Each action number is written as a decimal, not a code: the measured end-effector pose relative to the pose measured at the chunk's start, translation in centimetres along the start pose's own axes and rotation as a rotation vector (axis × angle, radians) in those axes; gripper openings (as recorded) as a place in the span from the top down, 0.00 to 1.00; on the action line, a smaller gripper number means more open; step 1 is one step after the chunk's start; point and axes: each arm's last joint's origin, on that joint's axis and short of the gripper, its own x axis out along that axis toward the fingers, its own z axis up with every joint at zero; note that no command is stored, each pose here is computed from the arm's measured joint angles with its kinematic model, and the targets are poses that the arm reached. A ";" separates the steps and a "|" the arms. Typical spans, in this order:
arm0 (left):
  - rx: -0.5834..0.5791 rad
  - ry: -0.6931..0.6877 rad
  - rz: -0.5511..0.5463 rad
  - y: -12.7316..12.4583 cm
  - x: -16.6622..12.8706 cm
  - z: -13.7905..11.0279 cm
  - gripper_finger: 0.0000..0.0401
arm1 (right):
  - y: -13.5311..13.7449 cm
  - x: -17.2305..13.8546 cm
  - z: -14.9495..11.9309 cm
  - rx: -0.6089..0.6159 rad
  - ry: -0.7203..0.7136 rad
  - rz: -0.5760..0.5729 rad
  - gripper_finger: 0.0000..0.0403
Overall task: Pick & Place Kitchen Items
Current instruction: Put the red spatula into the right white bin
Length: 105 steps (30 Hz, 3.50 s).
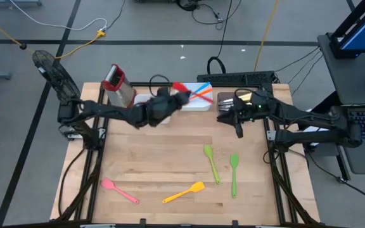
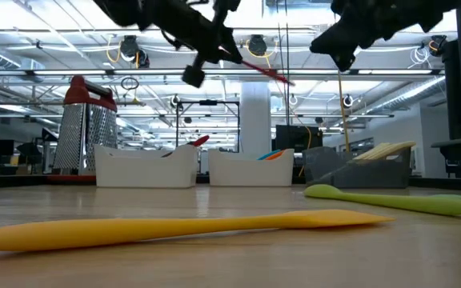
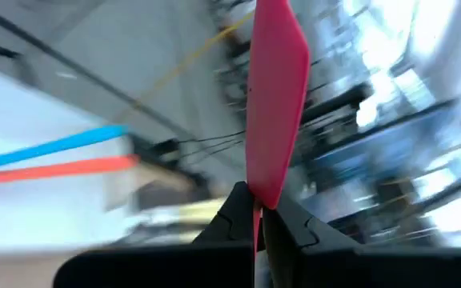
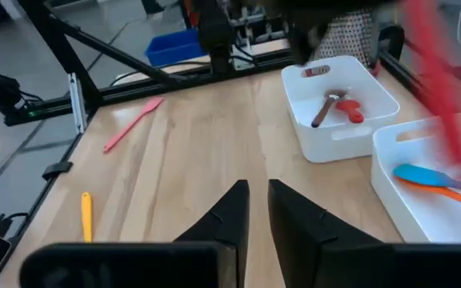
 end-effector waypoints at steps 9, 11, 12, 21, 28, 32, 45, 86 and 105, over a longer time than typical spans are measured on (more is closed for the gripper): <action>-0.290 -0.034 -0.187 5.0 6.4 1.2 1.00 | -1.1 -2.1 -1.6 0.025 -0.061 -0.084 0.92; -0.363 -0.046 -0.197 6.1 7.0 0.7 1.00 | -1.4 -2.4 -1.9 0.032 -0.069 -0.109 0.92; -0.388 -0.052 -0.193 6.6 7.3 0.4 1.00 | -1.6 -2.6 -2.1 0.036 -0.072 -0.120 0.92; -0.582 -0.057 -0.189 8.6 7.7 -2.3 1.00 | -2.7 -3.2 -2.9 0.109 -0.078 -0.185 0.93; -0.670 -0.148 -0.169 7.2 7.7 -4.5 1.00 | -2.7 -3.2 -3.1 0.110 -0.069 -0.167 0.94; -0.656 -0.174 -0.063 7.1 8.0 -5.6 1.00 | -2.4 -3.2 -3.2 0.105 -0.050 -0.069 0.94; -0.714 -0.363 0.068 6.9 6.4 -8.2 1.00 | -1.7 -4.1 -3.6 0.054 -0.028 -0.031 0.94; -0.971 -0.311 0.002 8.5 12.4 -10.3 0.99 | -1.6 -4.3 -4.6 0.037 0.068 -0.037 0.95; -1.091 -0.479 0.045 9.8 11.7 -10.9 0.93 | -1.4 -4.7 -4.7 0.030 0.062 -0.037 0.95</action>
